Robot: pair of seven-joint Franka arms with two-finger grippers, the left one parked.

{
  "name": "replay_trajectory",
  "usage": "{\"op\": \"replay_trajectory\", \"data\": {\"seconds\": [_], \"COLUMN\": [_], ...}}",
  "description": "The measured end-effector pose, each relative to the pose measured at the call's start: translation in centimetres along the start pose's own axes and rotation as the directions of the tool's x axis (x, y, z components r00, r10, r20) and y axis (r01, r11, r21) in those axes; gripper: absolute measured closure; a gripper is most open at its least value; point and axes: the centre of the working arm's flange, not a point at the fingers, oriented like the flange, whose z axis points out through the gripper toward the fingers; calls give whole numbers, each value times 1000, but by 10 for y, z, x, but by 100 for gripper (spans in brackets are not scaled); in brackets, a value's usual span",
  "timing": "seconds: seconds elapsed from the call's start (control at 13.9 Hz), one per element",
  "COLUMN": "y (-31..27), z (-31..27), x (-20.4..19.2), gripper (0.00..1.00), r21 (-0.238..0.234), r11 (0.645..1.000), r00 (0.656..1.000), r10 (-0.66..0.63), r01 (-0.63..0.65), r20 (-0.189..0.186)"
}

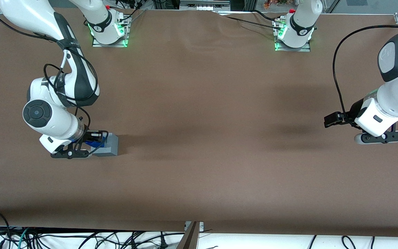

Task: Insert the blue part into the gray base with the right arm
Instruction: 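Carry the blue part over the gray base's square opening, then lower the blue part into the gray base's opening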

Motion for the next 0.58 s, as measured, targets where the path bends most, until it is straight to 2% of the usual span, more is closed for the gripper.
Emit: {"op": "replay_trajectory", "data": {"seconds": [0.58], "y": [-1], "z": [15], "x": [1], "gripper": [49], "r21": [-1], "r11": [1000], "r00": [1000], "r10": [-2], "r01": [2], "r20": [14]}}
